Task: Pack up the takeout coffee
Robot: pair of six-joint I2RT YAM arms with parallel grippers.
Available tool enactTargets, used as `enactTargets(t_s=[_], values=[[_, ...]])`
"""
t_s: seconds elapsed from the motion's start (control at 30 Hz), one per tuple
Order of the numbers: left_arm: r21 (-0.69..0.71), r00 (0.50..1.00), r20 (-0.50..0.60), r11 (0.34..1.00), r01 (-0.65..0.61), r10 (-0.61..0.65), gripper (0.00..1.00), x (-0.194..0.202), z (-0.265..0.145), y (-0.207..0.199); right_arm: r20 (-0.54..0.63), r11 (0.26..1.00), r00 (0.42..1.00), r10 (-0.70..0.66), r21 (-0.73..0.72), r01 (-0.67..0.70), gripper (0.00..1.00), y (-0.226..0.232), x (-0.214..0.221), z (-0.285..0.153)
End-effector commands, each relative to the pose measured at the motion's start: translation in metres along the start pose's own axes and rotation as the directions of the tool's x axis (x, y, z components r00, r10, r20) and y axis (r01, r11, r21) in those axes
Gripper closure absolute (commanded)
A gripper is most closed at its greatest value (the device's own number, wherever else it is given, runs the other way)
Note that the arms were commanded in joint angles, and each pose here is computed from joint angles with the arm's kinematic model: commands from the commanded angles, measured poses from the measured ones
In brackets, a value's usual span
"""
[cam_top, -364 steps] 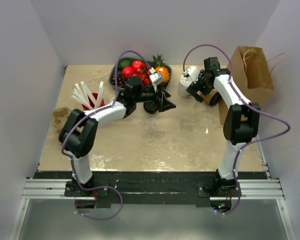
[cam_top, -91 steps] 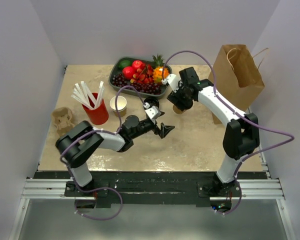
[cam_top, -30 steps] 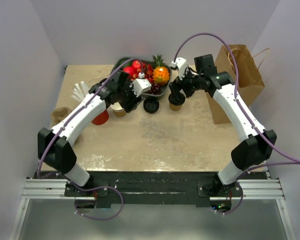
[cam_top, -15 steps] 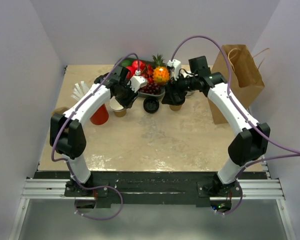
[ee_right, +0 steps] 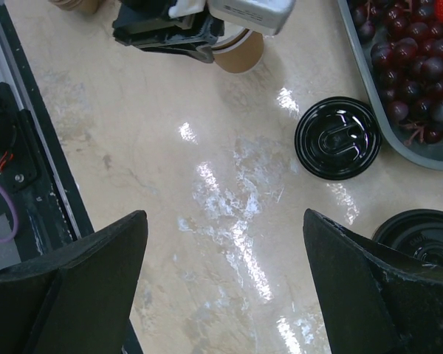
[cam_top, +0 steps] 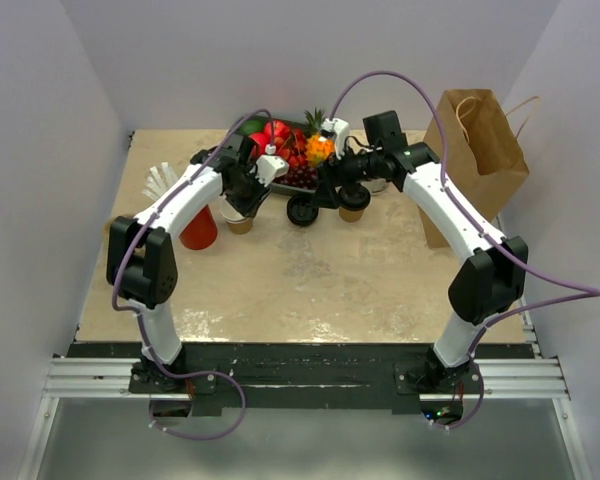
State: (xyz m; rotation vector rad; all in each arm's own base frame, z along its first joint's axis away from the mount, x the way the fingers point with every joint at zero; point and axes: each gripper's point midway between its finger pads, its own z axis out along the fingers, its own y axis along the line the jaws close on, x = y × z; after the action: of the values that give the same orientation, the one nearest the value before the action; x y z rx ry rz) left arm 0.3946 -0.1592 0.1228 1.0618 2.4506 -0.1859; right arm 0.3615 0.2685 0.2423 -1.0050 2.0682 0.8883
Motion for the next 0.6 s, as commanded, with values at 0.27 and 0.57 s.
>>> enactTargets(t_s=[0.27, 0.57], values=[[0.012, 0.999, 0.038, 0.999, 0.033, -0.034, 0.75, -0.018, -0.004, 0.014, 0.047, 0.999, 0.998, -0.032, -0.017, 0.033, 0.11, 0.006, -0.018, 0.0], [0.03, 0.999, 0.006, 0.999, 0.034, -0.034, 0.87, -0.007, -0.001, 0.01, 0.015, 0.999, 1.0, 0.018, -0.049, -0.017, 0.12, -0.005, -0.012, 0.029]])
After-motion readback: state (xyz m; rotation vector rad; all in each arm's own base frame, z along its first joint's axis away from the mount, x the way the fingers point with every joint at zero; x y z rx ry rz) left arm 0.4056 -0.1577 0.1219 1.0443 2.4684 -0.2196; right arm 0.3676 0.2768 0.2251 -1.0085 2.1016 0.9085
